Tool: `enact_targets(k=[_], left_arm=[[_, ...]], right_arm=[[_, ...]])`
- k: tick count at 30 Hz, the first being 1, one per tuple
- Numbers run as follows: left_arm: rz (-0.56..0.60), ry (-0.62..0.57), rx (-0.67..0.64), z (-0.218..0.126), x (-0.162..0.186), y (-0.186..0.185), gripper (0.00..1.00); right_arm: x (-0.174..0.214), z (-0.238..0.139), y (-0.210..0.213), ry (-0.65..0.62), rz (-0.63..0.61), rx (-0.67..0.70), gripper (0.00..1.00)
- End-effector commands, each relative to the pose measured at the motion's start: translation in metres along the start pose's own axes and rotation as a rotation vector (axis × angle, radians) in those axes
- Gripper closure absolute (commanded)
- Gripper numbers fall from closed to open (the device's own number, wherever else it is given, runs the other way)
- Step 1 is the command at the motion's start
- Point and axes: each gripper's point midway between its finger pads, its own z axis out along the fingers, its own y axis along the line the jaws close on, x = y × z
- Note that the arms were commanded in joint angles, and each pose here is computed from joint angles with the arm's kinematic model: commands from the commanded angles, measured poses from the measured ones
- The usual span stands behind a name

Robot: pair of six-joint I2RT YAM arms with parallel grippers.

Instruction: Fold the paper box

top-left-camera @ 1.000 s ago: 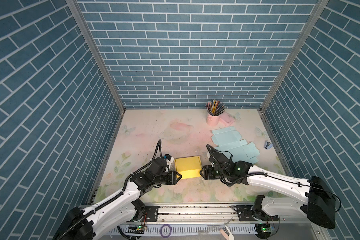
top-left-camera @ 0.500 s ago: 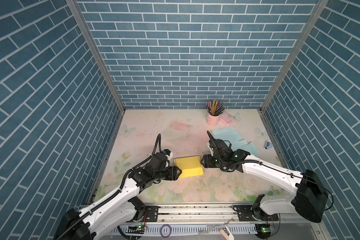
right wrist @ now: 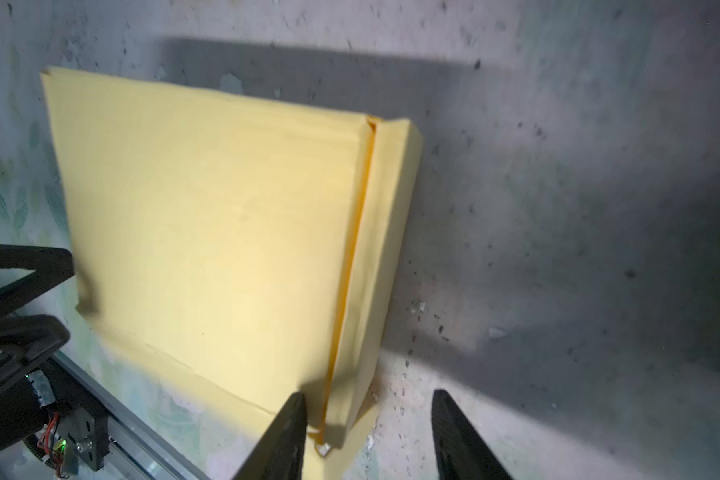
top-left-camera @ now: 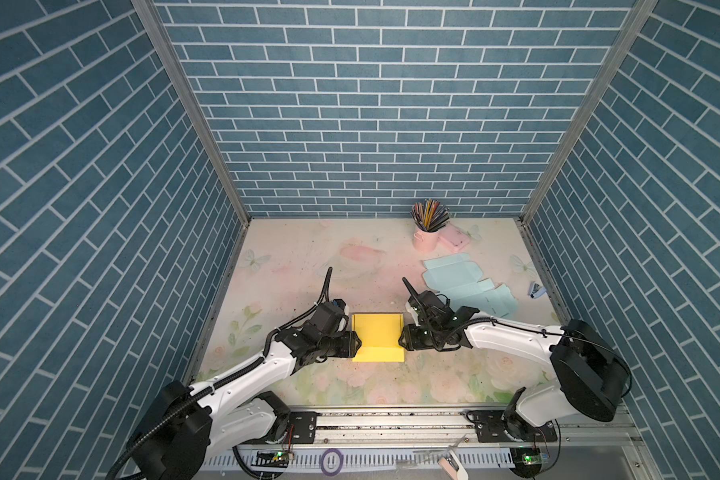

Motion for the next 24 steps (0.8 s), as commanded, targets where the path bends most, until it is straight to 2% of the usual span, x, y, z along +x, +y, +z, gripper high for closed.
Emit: enact_targets(k=[1,7,12,17,20,24], left_arm=[[-0.023,0.015,-0.037,0.009,0.01,0.015,0.47],[-0.016,0.004,-0.033,0.01,0.005,0.012,0.47],[-0.011,-0.004,-0.02,0.008,0.001,0.008,0.47],[-0.008,-0.01,0.0,0.003,0.001,0.004,0.42],[-0.004,-0.021,0.017,-0.002,0.001,0.001,0.39],[-0.002,-0.013,0.047,-0.002,0.002,-0.005,0.41]], right_arm=[[0.012,0.009,-0.012,0.029,0.022,0.026,0.52],[0.004,0.004,-0.009,0.002,0.009,0.03,0.52],[-0.001,-0.017,-0.006,-0.044,0.002,0.044,0.51],[0.01,-0.038,-0.004,-0.059,-0.001,0.076,0.48],[0.017,-0.038,0.005,-0.051,-0.014,0.061,0.48],[0.021,-0.025,0.012,-0.019,-0.031,0.066,0.48]])
